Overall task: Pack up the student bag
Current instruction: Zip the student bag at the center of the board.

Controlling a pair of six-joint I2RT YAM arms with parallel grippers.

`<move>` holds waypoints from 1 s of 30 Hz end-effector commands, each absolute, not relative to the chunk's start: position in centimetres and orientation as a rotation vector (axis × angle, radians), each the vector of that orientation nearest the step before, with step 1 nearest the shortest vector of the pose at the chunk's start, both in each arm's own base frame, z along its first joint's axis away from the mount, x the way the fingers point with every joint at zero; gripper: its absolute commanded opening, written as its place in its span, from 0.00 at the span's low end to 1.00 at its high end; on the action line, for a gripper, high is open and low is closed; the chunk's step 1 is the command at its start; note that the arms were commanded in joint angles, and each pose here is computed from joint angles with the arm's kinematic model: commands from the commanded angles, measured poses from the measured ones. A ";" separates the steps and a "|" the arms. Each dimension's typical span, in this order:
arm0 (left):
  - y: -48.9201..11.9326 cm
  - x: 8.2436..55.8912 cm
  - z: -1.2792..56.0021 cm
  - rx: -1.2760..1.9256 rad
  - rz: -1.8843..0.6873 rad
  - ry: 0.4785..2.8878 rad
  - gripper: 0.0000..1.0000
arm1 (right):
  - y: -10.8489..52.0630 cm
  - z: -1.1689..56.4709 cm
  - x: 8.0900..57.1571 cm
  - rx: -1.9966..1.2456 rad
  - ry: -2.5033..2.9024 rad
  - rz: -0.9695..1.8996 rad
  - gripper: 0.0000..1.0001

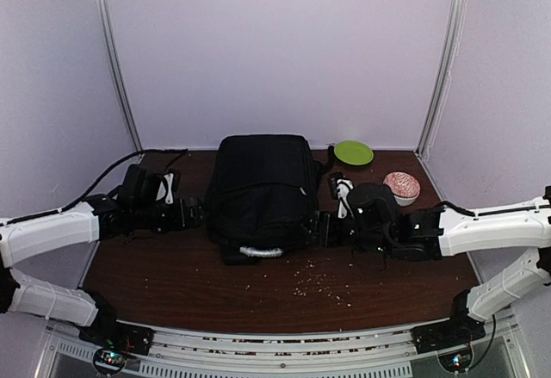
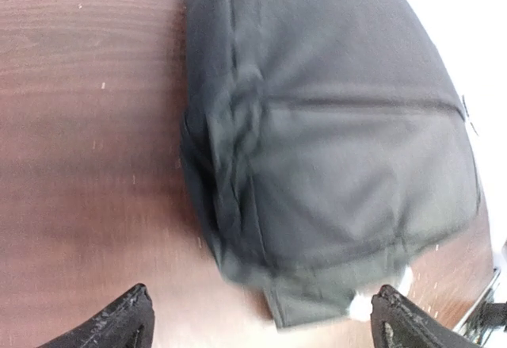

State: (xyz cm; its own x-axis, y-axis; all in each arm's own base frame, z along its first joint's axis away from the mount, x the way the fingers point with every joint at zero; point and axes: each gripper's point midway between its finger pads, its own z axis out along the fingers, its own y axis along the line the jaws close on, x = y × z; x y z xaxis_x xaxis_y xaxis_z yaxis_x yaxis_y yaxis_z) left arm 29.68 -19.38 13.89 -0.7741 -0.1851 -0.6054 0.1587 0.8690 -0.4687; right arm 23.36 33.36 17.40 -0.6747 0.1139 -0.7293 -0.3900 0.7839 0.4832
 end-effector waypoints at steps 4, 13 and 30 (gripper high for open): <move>-16.4 24.4 12.9 -0.232 -0.673 2.282 0.98 | 29.9 17.4 28.8 0.044 2.191 0.743 0.72; -15.6 22.4 12.6 -0.294 -0.802 2.209 0.92 | 34.2 13.5 31.0 0.269 2.246 0.909 0.46; -15.4 24.3 12.6 -0.266 -0.657 2.260 0.93 | 44.6 15.1 20.3 -0.110 2.318 1.117 0.66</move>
